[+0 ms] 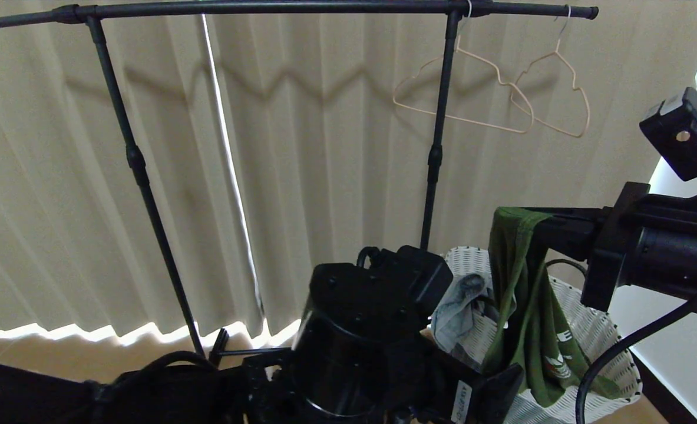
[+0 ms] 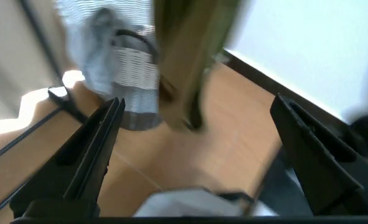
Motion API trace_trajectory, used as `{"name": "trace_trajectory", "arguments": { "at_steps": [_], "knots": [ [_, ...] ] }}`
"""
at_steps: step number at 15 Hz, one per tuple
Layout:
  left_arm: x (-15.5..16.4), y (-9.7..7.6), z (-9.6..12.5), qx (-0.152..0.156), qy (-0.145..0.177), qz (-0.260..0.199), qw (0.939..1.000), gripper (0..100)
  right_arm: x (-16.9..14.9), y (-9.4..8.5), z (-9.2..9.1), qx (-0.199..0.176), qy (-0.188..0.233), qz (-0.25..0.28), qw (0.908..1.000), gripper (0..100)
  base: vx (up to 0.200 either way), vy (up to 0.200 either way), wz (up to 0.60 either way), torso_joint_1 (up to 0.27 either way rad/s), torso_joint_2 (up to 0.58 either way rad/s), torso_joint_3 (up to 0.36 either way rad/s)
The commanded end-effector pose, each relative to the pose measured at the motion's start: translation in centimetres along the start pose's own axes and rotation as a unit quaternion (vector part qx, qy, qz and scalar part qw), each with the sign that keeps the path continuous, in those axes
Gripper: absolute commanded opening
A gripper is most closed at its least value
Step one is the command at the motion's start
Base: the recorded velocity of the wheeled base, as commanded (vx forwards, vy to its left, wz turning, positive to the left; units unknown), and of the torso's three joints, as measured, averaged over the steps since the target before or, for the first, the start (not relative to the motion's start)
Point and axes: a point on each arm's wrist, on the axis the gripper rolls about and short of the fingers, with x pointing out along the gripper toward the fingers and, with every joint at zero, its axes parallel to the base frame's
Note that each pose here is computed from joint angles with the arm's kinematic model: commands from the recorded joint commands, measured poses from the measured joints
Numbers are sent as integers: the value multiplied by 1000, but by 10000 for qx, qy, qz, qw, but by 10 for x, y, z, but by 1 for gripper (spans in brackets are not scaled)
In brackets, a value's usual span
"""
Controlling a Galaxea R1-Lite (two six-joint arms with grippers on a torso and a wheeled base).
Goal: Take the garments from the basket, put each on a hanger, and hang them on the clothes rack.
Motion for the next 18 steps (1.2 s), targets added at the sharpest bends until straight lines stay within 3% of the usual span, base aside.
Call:
{"name": "trace_trajectory", "arguments": {
  "at_steps": [1,3,7,11,18],
  "knots": [
    [29,3,-17,-72,252,220,9994,100,1,0,1,8,-106,9,9999,0,0,0,0,0,0,0],
    [36,6,-24,-137,342,312,9988,100,1,0,4,-2,-215,22,9998,0,0,0,0,0,0,0],
    [59,17,-36,-283,350,987,9941,100,-2,4,6,59,-301,246,9992,0,0,0,0,0,0,0],
    [60,31,-37,-344,376,1165,9919,100,-9,4,9,72,-399,239,9989,0,0,0,0,0,0,0],
    [48,37,-59,-250,786,1284,9883,100,-20,4,14,46,-581,215,9981,0,0,0,0,0,0,0]
  ]
}}
